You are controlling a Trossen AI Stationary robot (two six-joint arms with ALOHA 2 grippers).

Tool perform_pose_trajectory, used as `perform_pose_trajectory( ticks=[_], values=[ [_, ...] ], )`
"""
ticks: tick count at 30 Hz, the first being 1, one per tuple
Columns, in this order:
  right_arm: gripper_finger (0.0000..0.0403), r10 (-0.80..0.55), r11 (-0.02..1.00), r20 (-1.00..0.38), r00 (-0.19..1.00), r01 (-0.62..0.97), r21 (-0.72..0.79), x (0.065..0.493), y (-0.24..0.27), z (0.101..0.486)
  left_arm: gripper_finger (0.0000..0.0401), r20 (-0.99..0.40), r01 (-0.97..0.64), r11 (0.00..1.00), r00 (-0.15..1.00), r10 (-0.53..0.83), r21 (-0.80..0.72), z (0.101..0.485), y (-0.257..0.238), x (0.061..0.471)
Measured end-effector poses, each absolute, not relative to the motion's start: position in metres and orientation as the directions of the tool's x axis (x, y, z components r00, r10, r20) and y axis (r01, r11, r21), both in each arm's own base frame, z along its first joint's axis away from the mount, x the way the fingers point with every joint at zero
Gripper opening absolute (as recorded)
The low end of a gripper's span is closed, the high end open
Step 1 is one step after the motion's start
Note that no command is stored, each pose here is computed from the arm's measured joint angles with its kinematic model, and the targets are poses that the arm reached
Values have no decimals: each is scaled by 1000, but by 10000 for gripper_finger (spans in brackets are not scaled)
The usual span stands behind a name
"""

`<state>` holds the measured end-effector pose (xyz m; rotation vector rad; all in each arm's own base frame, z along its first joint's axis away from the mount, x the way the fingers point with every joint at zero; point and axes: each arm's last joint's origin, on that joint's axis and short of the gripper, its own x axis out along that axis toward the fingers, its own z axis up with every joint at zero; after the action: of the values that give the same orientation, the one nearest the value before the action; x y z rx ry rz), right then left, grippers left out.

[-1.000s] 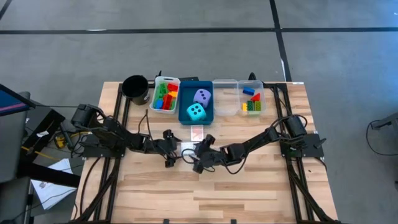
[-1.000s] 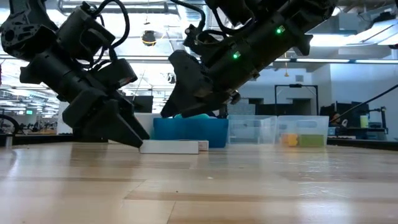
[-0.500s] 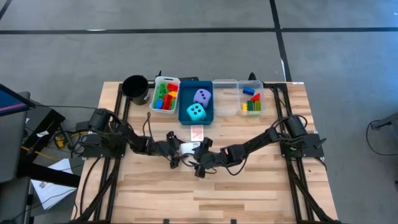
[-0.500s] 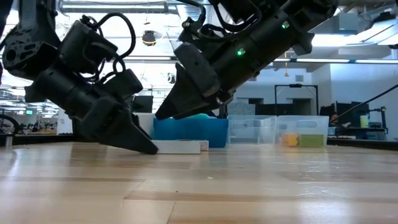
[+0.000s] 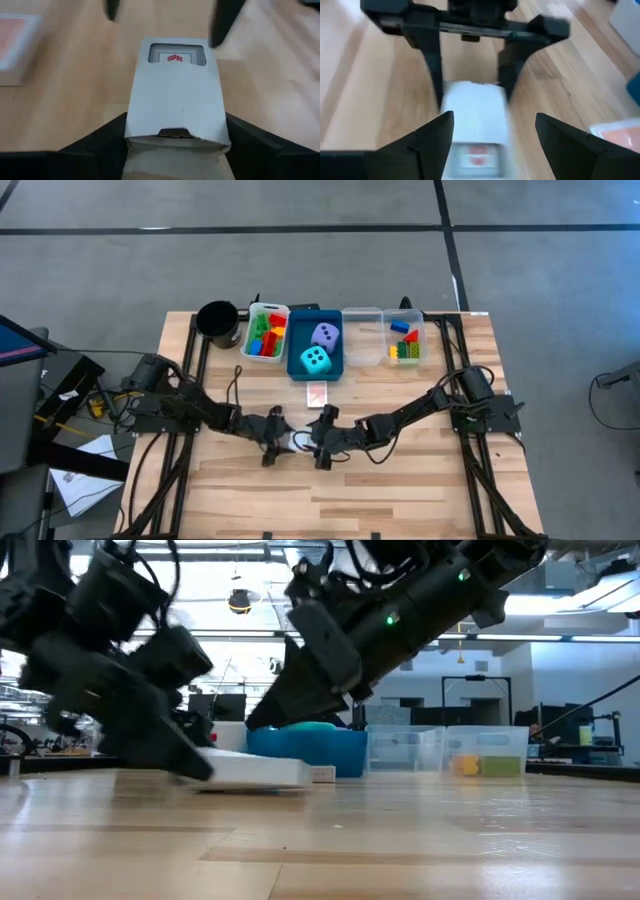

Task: Pick & Place Toys
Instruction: Put the blue deck of cards into the left transparent bin

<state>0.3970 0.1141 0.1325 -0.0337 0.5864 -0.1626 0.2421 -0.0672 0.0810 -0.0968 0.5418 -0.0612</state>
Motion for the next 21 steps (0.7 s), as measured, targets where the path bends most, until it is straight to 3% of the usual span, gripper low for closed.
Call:
perform_pose_trajectory(
  ticks=[3,12,21],
  values=[
    [276,-130,991,-505,853,98,-89,398,123,137,238,-516,63,991,849,-117,-122,94,-72,234],
    [276,46,999,-424,904,-52,-3,408,134,157,238,-467,48,988,877,-112,-146,149,-66,201],
    [276,34,999,-387,922,-34,7,418,132,172,238,-464,49,983,876,-128,-179,170,-65,178]
  ],
)
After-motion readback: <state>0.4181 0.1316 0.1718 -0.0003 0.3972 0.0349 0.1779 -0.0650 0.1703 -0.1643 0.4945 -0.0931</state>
